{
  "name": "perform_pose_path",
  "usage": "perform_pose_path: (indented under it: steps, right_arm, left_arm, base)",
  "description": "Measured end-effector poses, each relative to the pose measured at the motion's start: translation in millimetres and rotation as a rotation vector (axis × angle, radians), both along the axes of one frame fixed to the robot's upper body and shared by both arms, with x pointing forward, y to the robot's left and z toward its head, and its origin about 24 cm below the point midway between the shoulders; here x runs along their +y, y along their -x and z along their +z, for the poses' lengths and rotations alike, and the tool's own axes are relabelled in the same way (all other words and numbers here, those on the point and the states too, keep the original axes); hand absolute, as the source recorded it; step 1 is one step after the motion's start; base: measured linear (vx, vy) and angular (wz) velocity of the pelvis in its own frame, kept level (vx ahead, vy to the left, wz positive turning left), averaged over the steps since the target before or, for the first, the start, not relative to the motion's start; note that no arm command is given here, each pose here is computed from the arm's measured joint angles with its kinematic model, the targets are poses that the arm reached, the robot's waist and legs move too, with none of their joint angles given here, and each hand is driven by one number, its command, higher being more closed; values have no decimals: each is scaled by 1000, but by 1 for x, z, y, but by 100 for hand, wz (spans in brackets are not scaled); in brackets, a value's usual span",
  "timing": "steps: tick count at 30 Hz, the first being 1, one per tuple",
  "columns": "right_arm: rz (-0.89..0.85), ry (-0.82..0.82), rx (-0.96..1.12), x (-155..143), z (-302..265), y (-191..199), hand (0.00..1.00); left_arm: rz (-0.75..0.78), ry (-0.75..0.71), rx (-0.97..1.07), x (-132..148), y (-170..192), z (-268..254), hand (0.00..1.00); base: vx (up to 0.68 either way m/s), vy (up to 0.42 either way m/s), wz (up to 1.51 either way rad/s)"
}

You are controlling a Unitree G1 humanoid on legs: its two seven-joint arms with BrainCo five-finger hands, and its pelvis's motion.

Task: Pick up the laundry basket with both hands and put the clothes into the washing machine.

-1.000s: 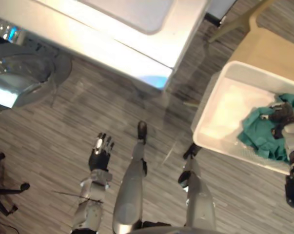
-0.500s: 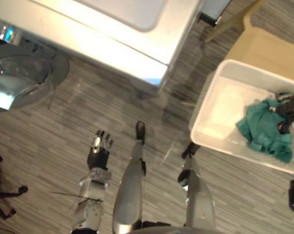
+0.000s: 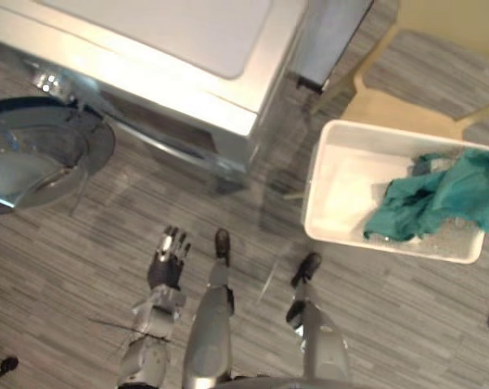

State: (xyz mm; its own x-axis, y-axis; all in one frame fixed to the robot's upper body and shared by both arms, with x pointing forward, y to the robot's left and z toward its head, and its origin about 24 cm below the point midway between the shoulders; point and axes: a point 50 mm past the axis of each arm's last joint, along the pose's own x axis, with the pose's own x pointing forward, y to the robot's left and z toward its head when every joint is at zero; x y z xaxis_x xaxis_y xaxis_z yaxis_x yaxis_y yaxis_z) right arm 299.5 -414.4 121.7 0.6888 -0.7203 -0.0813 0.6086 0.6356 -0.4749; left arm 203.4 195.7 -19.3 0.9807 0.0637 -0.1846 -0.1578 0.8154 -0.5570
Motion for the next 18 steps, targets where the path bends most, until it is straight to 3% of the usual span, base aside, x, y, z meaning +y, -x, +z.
perform_pose_path:
  steps: [6, 9, 18]
  right_arm:
    - [16, -82, 12, 14, -19, -6, 100]
    - [35, -9, -93, 18, 0, -8, 100]
    - [111, 121, -316, 80, 0, 13, 100]
  left_arm:
    - [-9, -22, 7, 3, 0, 0, 0]
    - [-17, -59, 13, 4, 0, 0, 0]
    - [-30, -191, -118, 5, 0, 33, 0]
  base:
    - [-26, 18, 7]
    - [-5, 2, 1]
    - [36, -18, -5]
